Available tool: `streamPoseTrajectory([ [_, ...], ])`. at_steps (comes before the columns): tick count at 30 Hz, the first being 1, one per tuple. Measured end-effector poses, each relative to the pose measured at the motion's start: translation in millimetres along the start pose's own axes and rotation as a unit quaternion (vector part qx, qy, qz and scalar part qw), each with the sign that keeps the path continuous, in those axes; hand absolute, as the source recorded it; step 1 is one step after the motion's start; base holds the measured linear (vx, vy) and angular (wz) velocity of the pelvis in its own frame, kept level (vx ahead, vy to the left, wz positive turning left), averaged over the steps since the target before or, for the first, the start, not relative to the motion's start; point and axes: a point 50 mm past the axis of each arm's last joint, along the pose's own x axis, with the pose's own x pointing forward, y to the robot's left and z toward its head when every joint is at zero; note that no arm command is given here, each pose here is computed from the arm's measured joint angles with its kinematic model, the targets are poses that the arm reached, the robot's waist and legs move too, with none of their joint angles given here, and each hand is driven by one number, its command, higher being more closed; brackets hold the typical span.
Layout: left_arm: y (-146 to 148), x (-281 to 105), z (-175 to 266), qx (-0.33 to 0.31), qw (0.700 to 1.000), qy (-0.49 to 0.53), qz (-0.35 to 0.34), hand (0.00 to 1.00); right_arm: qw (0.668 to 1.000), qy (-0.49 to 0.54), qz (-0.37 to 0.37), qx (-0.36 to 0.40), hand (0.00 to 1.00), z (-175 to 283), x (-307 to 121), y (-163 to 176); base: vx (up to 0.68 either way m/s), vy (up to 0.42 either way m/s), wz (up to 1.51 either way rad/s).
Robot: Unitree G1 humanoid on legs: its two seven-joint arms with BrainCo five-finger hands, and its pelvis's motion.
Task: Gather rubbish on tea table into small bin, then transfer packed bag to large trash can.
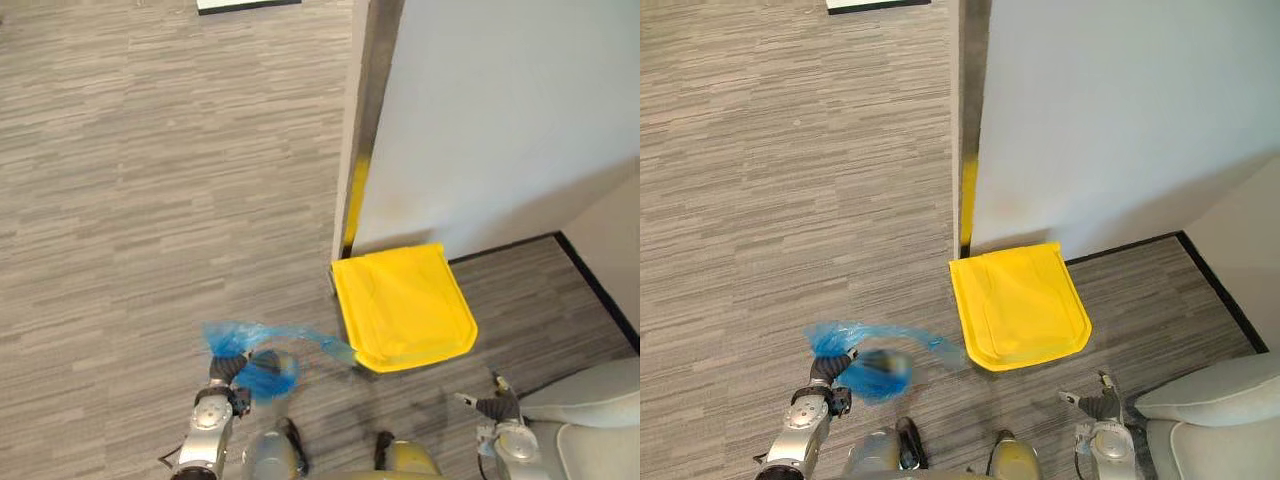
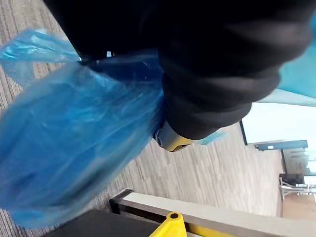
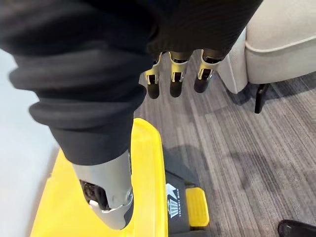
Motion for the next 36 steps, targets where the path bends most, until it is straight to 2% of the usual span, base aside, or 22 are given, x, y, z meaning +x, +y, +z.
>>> streamPoseTrajectory([
  [8, 5, -4, -13, 0.016, 1.000, 0.022, 0.003, 1.00, 0.999, 0.053, -0.005, 0.001, 0.00, -24, -2, -3, 0.00, -0.028, -0.24],
  [22, 6, -7, -22, 0.027, 0.999, 0.041, -0.002, 1.00, 0.999, 0.033, 0.001, -0.002, 0.00, -9, 5, 0, -0.12, 0.037, -0.12],
  [25, 2, -8, -17, 0.034, 0.999, 0.027, -0.014, 1.00, 0.999, 0.030, -0.008, -0.006, 0.00, -7, 6, -7, -0.11, 0.105, 0.35],
  [28, 5, 9, 7, 0.043, 0.999, -0.003, -0.008, 1.00, 1.000, -0.008, -0.018, 0.014, 0.00, 21, 16, -6, -0.20, 0.100, -0.18],
  [36, -18, 19, 30, 0.037, 0.998, -0.038, -0.034, 1.00, 0.997, 0.013, -0.049, 0.051, 0.00, 3, 5, -23, 0.08, -0.064, 0.79],
])
